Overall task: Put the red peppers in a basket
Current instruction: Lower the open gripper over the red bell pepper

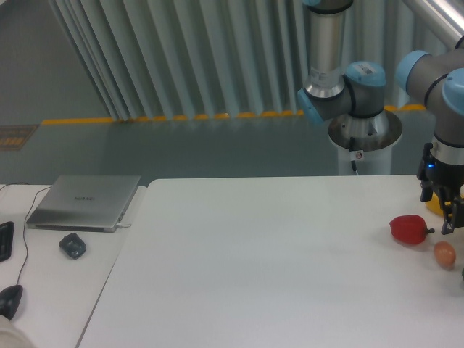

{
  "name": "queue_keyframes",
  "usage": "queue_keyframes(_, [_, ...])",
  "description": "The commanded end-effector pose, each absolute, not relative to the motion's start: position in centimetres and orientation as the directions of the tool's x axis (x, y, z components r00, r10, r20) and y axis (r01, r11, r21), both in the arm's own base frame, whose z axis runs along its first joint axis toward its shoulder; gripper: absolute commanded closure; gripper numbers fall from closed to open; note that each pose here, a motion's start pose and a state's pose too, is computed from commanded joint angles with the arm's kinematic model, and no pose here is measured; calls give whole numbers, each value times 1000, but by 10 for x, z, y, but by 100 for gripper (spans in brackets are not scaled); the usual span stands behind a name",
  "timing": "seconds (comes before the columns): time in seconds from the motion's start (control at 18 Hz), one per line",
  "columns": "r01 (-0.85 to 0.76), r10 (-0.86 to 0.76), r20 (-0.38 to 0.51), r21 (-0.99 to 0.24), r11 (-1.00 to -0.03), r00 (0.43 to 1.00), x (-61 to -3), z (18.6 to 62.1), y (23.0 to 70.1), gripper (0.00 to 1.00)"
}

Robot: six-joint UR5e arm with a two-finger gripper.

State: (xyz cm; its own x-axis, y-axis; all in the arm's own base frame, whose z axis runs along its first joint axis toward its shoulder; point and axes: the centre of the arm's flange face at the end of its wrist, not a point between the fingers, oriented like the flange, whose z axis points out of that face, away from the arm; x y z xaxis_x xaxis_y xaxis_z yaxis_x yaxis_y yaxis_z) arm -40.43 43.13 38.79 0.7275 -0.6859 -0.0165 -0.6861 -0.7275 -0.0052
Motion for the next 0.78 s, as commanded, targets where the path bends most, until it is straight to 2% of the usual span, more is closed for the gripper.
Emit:
queue_keyframes(0.17, [-803, -803, 21, 14, -596, 596, -390, 375, 438, 0])
queue_keyframes(0.39, [-894, -892, 98, 129, -429, 441, -372, 367, 446, 0])
queue_keyframes(0.78, [-930, -911, 234, 228, -288, 339, -332, 337, 454, 0])
